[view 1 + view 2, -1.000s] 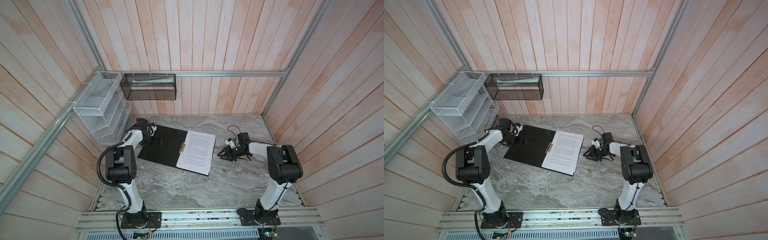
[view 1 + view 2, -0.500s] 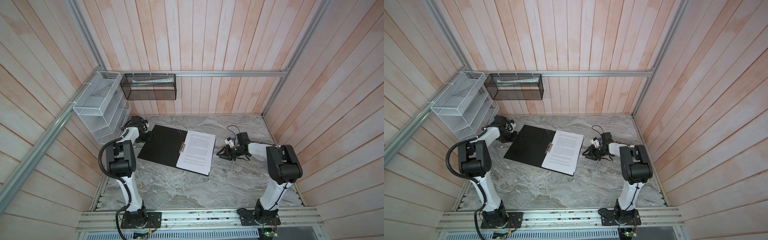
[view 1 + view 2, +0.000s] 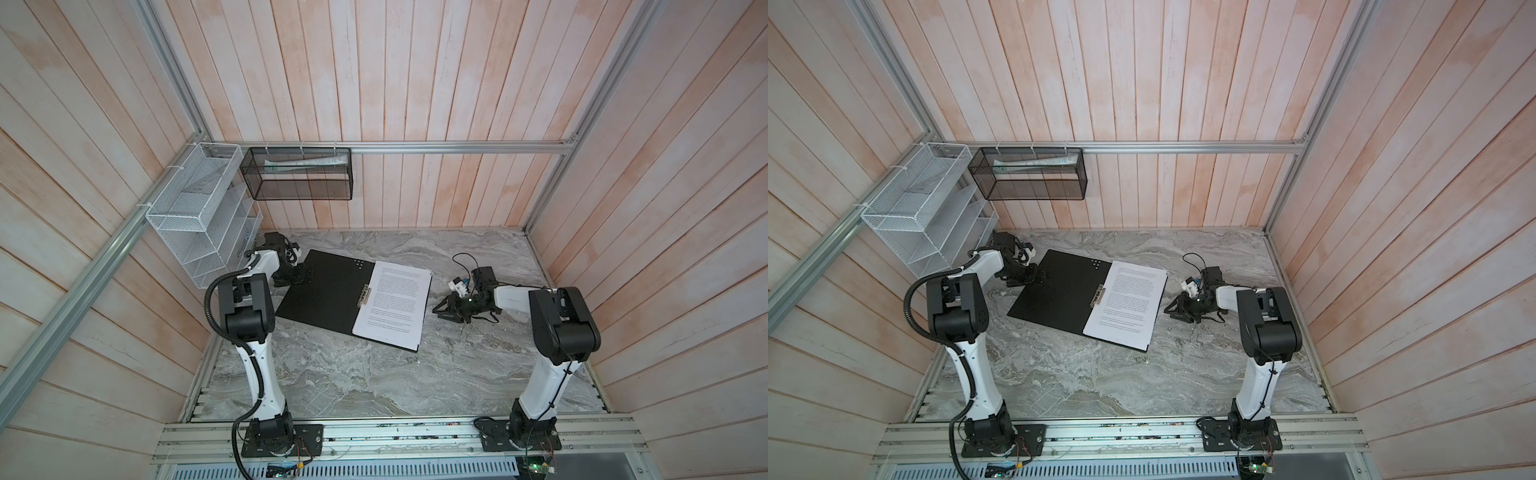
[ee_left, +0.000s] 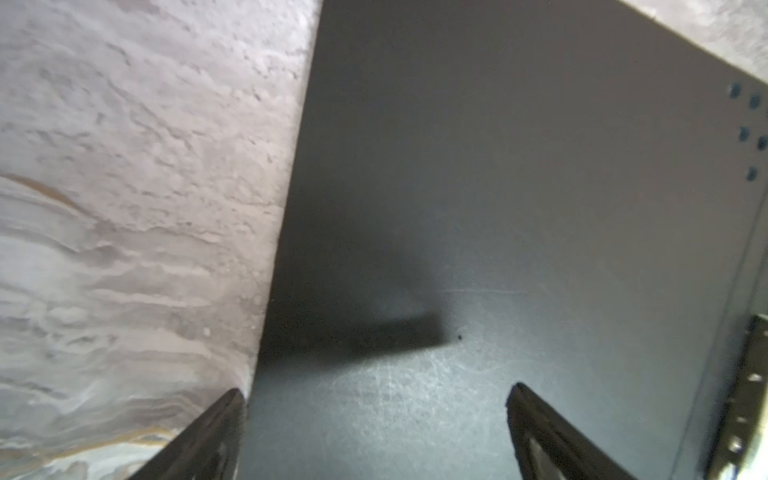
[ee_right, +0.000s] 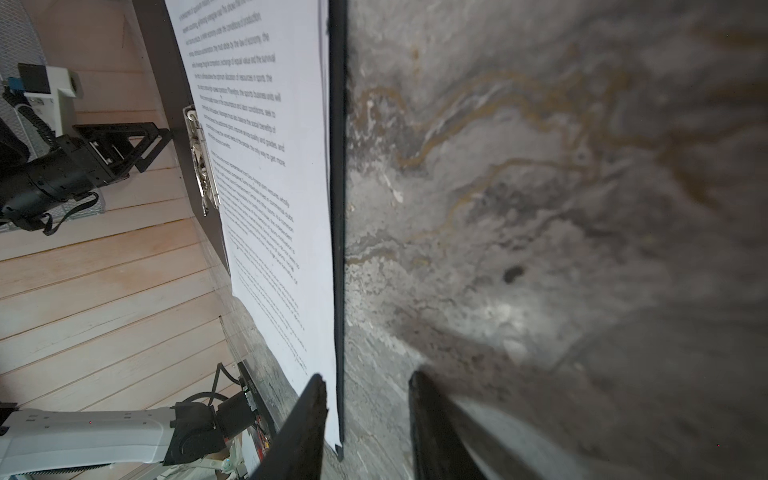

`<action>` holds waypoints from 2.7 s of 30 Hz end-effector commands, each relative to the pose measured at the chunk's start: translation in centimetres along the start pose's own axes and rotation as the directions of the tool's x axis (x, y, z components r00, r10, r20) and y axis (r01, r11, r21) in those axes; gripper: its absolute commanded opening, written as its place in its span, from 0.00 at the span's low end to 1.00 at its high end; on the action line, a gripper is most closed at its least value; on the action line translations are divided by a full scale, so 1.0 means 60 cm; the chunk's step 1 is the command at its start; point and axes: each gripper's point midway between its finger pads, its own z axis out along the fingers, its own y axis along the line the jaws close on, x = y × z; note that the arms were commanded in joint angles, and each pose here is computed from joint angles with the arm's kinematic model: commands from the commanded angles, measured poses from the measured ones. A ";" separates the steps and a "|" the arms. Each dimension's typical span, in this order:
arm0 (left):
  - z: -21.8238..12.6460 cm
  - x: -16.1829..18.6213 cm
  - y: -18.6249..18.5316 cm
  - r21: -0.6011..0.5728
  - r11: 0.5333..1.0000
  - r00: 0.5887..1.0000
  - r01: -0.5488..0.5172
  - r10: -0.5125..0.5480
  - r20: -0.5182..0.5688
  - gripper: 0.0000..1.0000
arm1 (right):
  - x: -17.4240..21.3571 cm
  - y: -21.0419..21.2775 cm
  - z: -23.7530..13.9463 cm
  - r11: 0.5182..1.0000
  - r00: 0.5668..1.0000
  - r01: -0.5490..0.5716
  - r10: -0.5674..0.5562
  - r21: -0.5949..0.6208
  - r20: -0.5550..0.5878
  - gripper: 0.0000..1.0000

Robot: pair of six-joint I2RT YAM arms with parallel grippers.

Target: Put the files into the folder

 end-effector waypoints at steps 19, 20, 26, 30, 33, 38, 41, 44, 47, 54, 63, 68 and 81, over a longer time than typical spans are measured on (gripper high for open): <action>0.019 0.132 -0.113 0.388 0.917 0.976 0.097 -0.011 -0.217 0.98 | -0.025 -0.040 0.027 0.990 1.000 -0.012 0.008 0.144 0.026 0.39; 0.017 0.137 -0.120 0.405 0.908 0.974 0.104 -0.011 -0.225 0.98 | -0.023 -0.036 0.030 0.992 1.000 -0.015 0.012 0.122 0.025 0.39; 0.004 0.144 -0.152 0.496 0.858 0.971 0.135 -0.015 -0.239 0.98 | -0.013 0.014 0.045 0.993 1.000 -0.031 0.031 -0.114 -0.003 0.39; 0.007 0.150 -0.166 0.523 0.841 0.967 0.141 -0.005 -0.253 0.97 | 0.000 0.035 0.053 0.982 0.999 -0.030 0.022 -0.187 -0.048 0.39; 0.009 0.155 -0.175 0.536 0.832 0.965 0.142 0.004 -0.261 0.97 | 0.008 0.044 0.053 0.975 0.998 -0.031 0.017 -0.221 -0.067 0.39; 0.007 0.160 -0.186 0.553 0.823 0.965 0.134 0.019 -0.262 0.97 | 0.017 0.051 0.050 0.965 0.996 -0.041 0.019 -0.258 -0.087 0.39; 0.006 0.163 -0.187 0.558 0.818 0.964 0.138 0.018 -0.265 0.97 | 0.017 0.058 0.046 0.960 0.996 -0.038 0.014 -0.276 -0.087 0.38; 0.005 0.166 -0.188 0.559 0.817 0.963 0.139 0.020 -0.270 0.96 | 0.017 0.067 0.041 0.960 0.996 -0.023 -0.001 -0.280 -0.086 0.38; 0.004 0.166 -0.188 0.560 0.817 0.963 0.138 0.022 -0.269 0.96 | 0.015 0.063 0.038 0.973 0.997 0.006 -0.025 -0.230 -0.080 0.38; 0.010 0.170 -0.190 0.565 0.811 0.960 0.154 0.011 -0.278 0.96 | 0.016 0.048 0.044 0.991 0.991 0.067 -0.079 -0.113 -0.109 0.38; -0.003 0.193 -0.226 0.666 0.721 0.950 0.189 0.038 -0.310 0.92 | 0.006 0.046 0.062 0.984 0.996 0.024 -0.039 -0.175 -0.082 0.38; -0.010 0.199 -0.236 0.705 0.678 0.947 0.210 0.038 -0.319 0.92 | 0.010 0.047 0.062 0.963 0.996 -0.020 -0.002 -0.268 -0.085 0.37; -0.007 0.202 -0.238 0.717 0.663 0.947 0.216 0.038 -0.320 0.91 | 0.050 0.070 0.045 0.891 0.981 -0.056 -0.036 -0.451 -0.192 0.35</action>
